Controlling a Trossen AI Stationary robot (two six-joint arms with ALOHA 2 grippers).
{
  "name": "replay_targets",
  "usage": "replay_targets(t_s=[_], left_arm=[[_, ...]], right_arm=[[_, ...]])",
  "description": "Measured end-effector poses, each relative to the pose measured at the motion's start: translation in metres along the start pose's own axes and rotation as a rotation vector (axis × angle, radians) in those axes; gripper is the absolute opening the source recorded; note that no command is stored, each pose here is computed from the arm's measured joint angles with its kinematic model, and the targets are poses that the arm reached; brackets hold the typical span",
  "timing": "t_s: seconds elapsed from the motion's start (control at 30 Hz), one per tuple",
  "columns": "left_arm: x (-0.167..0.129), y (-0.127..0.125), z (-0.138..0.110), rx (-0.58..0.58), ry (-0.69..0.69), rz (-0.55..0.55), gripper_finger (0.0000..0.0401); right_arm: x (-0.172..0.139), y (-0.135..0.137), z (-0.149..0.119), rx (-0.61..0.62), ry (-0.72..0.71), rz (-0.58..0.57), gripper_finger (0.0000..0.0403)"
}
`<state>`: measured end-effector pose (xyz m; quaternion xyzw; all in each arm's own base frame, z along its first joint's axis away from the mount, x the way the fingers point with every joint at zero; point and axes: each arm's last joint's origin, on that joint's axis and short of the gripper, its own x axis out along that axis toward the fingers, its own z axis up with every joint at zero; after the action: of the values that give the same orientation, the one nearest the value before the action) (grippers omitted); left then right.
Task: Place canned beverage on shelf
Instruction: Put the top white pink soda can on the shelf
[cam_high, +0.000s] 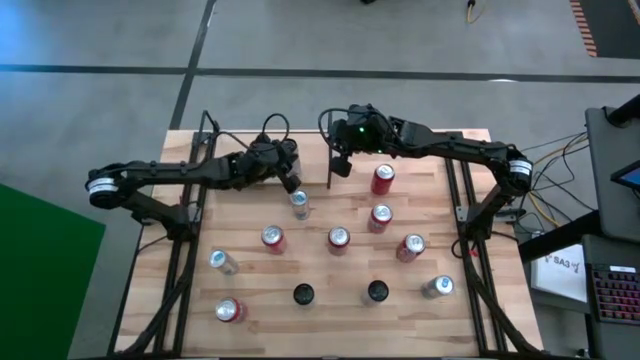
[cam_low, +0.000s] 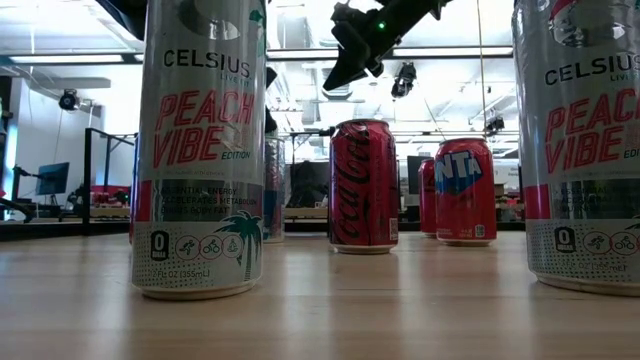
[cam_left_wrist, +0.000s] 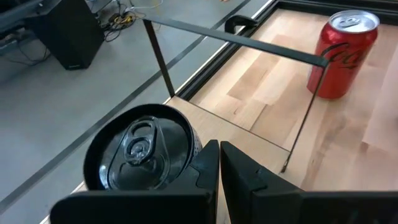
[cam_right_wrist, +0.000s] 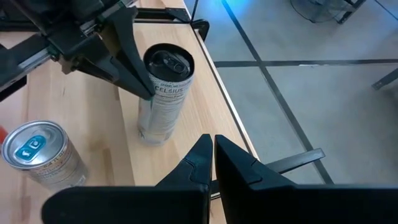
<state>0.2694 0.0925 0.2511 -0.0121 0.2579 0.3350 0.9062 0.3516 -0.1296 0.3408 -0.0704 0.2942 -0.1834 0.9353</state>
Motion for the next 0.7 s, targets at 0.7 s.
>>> replay_targets(t_s=[0.7], left_arm=[[-0.0036, 0.0032, -0.0056, 0.041, 0.063, 0.007, 0.0000]], right_arm=[[0.0000, 0.0000, 0.0000, 0.000, 0.000, 0.000, 0.0009]])
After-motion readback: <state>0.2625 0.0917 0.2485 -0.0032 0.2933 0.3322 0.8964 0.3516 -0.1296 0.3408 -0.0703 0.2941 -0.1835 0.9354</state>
